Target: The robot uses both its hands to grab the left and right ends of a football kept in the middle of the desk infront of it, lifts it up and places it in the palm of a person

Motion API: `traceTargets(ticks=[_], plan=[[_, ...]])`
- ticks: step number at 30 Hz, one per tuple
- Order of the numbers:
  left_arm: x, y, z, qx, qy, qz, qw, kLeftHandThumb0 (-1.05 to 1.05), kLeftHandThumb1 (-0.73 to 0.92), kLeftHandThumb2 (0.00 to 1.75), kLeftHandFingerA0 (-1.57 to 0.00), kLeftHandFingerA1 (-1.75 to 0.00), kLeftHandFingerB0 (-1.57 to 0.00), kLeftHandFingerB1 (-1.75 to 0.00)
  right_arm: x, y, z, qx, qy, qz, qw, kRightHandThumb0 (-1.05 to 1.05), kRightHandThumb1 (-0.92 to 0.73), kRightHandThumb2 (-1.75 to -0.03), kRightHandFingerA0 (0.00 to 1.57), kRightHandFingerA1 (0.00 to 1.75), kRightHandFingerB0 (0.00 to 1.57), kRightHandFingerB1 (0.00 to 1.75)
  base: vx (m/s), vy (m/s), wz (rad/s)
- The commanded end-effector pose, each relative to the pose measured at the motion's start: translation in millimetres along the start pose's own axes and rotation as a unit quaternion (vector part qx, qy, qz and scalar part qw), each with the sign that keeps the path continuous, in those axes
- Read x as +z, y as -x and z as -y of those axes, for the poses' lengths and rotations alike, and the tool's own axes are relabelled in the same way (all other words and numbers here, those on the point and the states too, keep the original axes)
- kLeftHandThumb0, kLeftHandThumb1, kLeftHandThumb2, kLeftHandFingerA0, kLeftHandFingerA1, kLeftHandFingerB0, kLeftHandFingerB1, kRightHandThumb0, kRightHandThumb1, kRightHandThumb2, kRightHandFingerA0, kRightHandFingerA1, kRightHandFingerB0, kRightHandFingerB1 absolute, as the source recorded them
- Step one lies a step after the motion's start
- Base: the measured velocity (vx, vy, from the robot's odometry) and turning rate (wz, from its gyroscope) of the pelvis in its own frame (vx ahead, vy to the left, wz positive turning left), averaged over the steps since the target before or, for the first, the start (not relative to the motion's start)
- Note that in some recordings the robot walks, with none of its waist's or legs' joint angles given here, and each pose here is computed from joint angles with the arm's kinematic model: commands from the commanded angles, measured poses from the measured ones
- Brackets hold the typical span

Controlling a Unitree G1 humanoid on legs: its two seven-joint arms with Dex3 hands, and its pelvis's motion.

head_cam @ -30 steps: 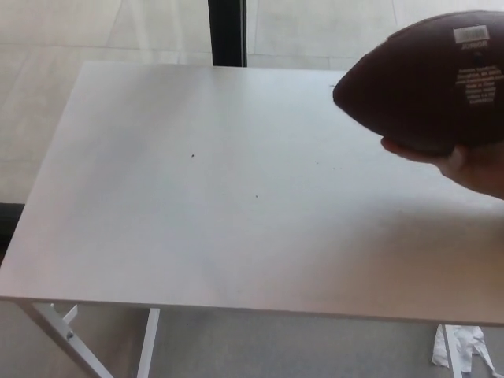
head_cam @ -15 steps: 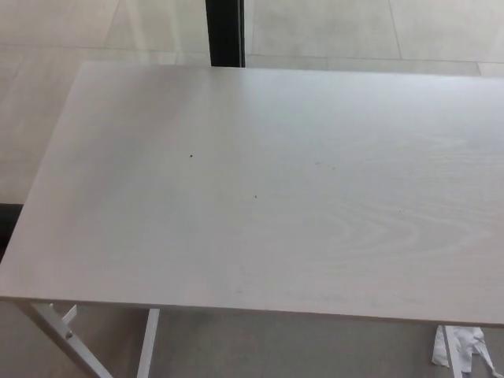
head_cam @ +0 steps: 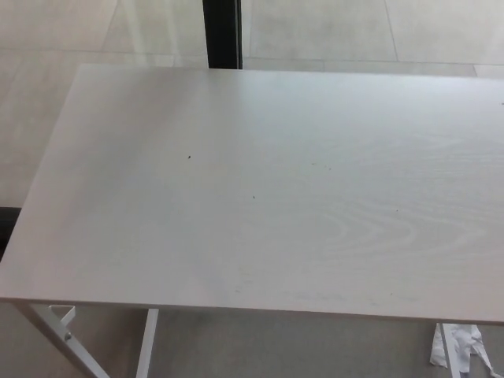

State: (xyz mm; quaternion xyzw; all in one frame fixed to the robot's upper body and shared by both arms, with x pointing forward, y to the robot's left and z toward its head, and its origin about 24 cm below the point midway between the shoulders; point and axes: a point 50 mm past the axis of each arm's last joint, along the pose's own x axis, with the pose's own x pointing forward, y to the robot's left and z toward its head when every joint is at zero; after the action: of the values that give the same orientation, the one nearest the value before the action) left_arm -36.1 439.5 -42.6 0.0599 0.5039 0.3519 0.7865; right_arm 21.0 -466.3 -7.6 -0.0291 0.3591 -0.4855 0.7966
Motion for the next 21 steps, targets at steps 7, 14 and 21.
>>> traceTargets(ticks=[7, 14, 21], plan=[[27.2, -2.6, -3.8, 0.000, -0.018, 0.062, 0.998, -0.52, 0.49, 0.55, -0.76, -0.71, -0.60, -0.54, 23.3, 1.1, -3.9, 0.075, 0.080, 0.074, 0.991, -0.63, -0.59, -0.58, 0.98, 1.06, 0.26, 0.38, 0.00, 0.000, 0.00], [28.8, -2.3, -2.6, -0.011, -0.022, 0.067, 0.997, -0.56, 0.48, 0.55, -0.92, -0.64, -0.79, -0.53, 19.5, 1.1, 1.8, 0.070, 0.070, 0.066, 0.993, -0.65, -0.48, -0.85, 0.93, 1.10, 0.23, 0.49, 0.00, 0.000, 0.00], [34.4, -0.8, -5.0, -0.010, -0.038, 0.077, 0.996, -0.57, 0.50, 0.56, -0.93, -0.66, -0.78, -0.54, 12.4, 2.3, 4.8, 0.069, 0.071, 0.059, 0.993, -0.66, -0.47, -0.84, 1.13, 1.22, 0.25, 0.49, 0.00, 0.000, 0.00]])
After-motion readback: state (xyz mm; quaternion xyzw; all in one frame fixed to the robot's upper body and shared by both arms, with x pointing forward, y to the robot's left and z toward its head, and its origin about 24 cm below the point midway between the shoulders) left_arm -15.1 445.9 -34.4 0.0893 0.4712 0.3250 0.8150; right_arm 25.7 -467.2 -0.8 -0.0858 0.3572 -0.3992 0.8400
